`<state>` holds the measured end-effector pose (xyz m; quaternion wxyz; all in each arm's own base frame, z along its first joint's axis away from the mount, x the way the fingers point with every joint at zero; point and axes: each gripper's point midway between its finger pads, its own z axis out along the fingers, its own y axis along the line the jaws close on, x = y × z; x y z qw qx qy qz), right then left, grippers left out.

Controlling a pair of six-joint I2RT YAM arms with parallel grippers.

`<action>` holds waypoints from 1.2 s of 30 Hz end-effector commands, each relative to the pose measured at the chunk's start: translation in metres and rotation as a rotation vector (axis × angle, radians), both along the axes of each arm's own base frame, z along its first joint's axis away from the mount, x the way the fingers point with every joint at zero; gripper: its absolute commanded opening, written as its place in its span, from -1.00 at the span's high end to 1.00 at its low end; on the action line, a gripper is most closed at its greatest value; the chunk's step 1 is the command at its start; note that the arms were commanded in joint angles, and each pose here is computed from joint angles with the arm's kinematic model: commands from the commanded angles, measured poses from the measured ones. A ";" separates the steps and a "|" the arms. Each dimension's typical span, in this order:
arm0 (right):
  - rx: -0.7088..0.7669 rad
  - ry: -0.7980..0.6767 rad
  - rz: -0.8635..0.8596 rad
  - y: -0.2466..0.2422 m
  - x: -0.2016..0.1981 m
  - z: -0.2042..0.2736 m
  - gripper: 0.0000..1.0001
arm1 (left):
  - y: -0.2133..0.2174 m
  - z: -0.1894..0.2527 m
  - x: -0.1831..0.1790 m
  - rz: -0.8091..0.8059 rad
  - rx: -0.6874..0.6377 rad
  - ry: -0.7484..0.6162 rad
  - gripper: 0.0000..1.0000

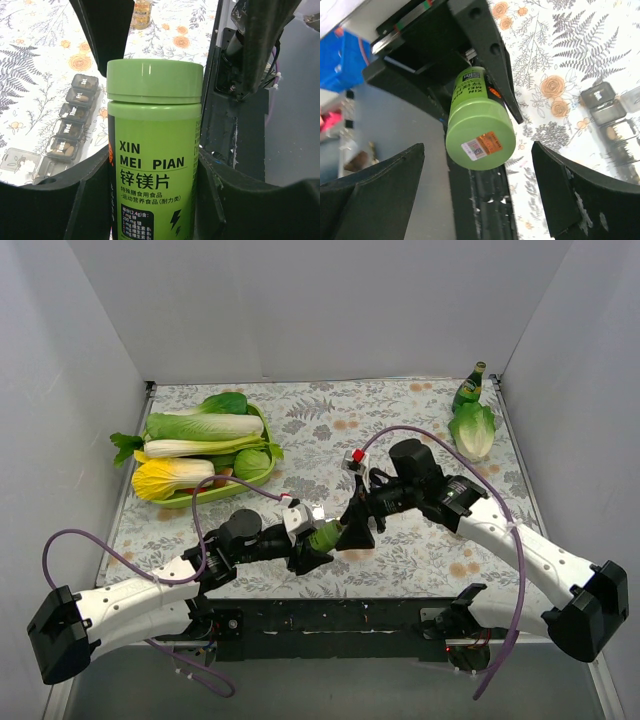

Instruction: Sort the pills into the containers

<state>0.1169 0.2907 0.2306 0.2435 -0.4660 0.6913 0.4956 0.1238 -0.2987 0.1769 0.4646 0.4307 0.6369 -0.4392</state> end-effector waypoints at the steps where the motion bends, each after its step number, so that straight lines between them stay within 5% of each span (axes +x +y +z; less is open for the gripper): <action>1: 0.034 0.194 -0.111 0.014 0.006 0.015 -0.88 | 0.000 0.014 0.009 0.036 -0.037 -0.046 1.00; 6: 0.036 0.294 -0.134 0.018 0.010 0.011 -0.70 | -0.001 0.015 0.009 0.034 -0.040 -0.053 1.00; 14: 0.105 0.295 0.026 0.021 -0.007 0.020 0.41 | 0.000 0.015 0.008 0.029 -0.045 -0.053 1.00; 16: 0.138 0.219 0.093 0.019 -0.011 0.025 0.61 | 0.001 0.017 0.005 0.017 -0.053 -0.057 1.00; 22: 0.292 -0.417 0.410 0.017 -0.015 0.035 0.89 | 0.000 0.017 -0.011 -0.069 -0.063 -0.048 1.00; 23: 0.356 -0.637 0.495 0.019 -0.011 0.036 0.91 | -0.001 0.016 -0.014 -0.082 -0.062 -0.039 1.00; 30: 0.503 -1.160 0.792 0.009 -0.025 0.013 0.83 | -0.004 0.013 -0.024 -0.142 -0.057 -0.008 1.00; 35: 0.467 -1.185 0.816 0.009 -0.019 0.003 0.50 | -0.005 0.012 -0.024 -0.147 -0.055 -0.005 1.00; 36: 0.492 -1.145 0.805 0.010 -0.023 0.007 0.30 | -0.005 0.011 -0.024 -0.145 -0.053 -0.006 1.00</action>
